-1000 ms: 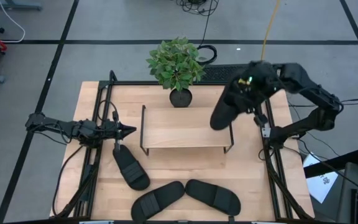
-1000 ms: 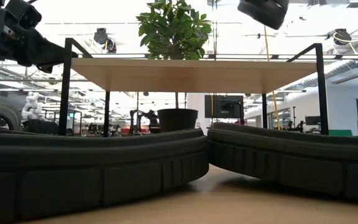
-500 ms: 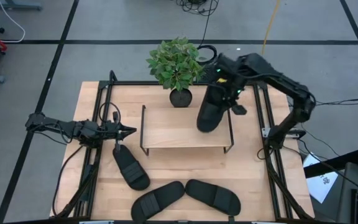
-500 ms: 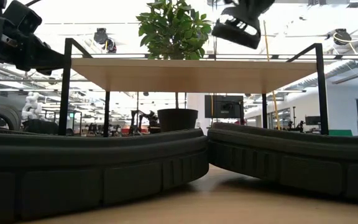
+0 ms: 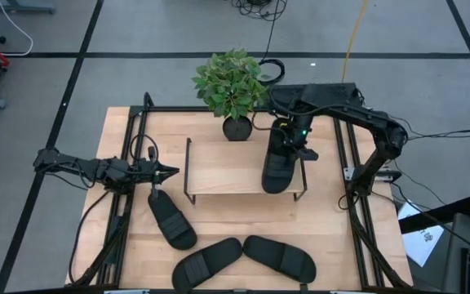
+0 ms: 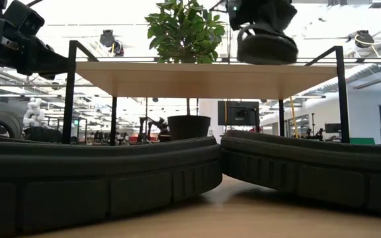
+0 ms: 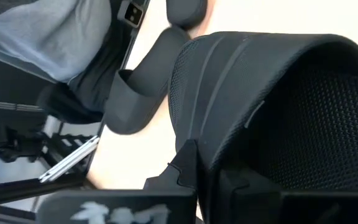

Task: Pick and place slides into the shelf
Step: Put the black slide on the shelf

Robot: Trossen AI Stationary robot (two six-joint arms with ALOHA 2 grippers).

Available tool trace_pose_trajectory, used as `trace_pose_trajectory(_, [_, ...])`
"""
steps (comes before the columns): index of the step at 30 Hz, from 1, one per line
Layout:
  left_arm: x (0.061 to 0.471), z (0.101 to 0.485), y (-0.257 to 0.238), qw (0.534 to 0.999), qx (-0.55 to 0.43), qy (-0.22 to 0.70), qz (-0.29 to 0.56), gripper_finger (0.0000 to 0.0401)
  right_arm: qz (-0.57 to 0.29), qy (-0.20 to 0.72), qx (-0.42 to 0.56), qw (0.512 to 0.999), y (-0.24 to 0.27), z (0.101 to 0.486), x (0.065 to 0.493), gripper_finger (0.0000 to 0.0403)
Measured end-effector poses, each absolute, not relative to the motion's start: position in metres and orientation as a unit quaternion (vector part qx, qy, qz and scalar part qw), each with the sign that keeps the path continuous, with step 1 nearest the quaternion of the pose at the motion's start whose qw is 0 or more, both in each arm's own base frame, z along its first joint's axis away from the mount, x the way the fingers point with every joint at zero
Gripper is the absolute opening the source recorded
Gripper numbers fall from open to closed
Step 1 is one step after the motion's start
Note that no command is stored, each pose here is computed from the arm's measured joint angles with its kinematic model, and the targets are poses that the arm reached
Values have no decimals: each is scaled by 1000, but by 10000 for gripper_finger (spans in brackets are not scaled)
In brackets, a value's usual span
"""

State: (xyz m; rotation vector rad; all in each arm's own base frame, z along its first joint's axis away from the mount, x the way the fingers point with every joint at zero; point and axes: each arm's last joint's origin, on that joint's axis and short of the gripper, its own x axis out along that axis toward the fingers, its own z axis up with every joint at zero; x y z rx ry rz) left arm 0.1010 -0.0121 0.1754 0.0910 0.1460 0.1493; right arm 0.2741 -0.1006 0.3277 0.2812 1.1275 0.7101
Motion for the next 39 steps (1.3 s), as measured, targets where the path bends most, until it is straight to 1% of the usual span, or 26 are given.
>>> trace_pose_trajectory(7, [101, 175, -12, 994, 45, 73, 74, 24, 349, 537, 136, 756, -93, 311, 273, 1])
trace_pose_trajectory(12, [101, 175, -12, 994, 44, 72, 74, 24, 347, 532, 129, 762, -94, 306, 275, 1])
trace_pose_trajectory(21, [101, 175, -12, 994, 46, 73, 74, 24, 329, 543, 113, 764, -96, 304, 276, 7])
trace_pose_trajectory(26, [101, 175, -12, 994, 46, 73, 74, 24, 278, 571, 103, 765, -100, 302, 279, 15])
trace_pose_trajectory(32, [101, 175, -12, 994, 45, 73, 74, 24, 264, 571, 84, 773, -102, 302, 282, 45])
trace_pose_trajectory(39, [101, 175, -12, 994, 44, 73, 74, 24, 234, 586, 85, 771, -103, 301, 282, 105])
